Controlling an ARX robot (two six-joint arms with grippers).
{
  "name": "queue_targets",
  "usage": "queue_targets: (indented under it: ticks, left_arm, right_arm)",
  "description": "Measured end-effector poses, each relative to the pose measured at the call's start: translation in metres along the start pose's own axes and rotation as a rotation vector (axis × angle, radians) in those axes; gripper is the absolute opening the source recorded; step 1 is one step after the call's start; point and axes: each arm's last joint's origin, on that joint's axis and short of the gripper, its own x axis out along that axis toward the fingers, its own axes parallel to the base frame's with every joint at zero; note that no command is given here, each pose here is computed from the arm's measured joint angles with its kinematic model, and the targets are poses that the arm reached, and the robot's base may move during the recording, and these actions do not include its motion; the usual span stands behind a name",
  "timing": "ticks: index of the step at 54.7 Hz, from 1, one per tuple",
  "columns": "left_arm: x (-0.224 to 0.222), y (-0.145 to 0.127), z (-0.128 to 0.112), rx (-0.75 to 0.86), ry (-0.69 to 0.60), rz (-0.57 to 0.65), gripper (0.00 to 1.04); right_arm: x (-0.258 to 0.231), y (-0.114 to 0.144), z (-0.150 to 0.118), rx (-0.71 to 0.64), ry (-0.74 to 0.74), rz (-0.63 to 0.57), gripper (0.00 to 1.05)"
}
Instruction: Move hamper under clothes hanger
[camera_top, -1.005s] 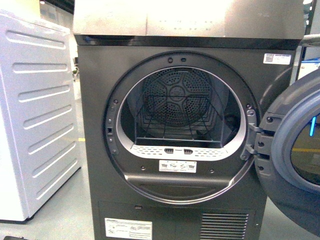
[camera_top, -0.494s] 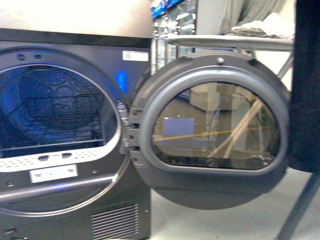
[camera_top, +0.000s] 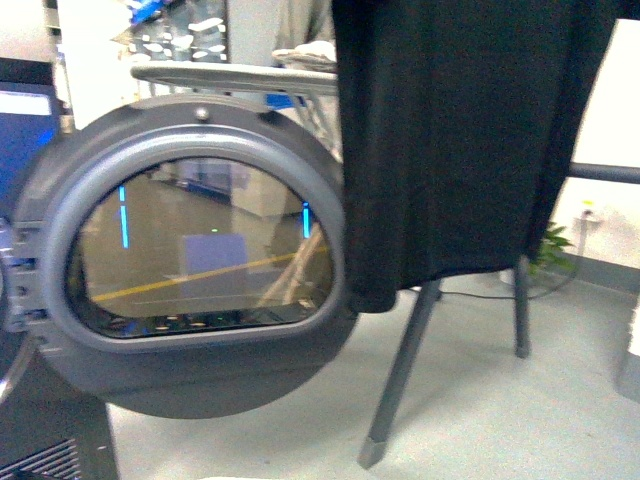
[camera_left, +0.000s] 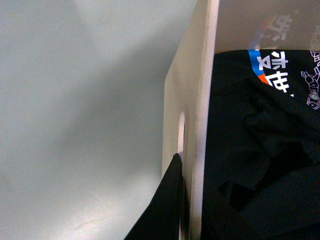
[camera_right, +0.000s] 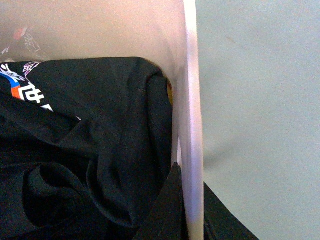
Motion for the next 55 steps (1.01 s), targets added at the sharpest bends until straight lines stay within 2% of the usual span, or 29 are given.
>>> queue_targets:
  ticks: [55]
  left_arm:
    - [-0.0001, -0.0004, 0.0002, 0.001, -0.001, -0.004, 0.04]
  right_arm:
    - [0.0009, -0.0006, -0.0014, 0.001, 0.004, -0.005, 0.02]
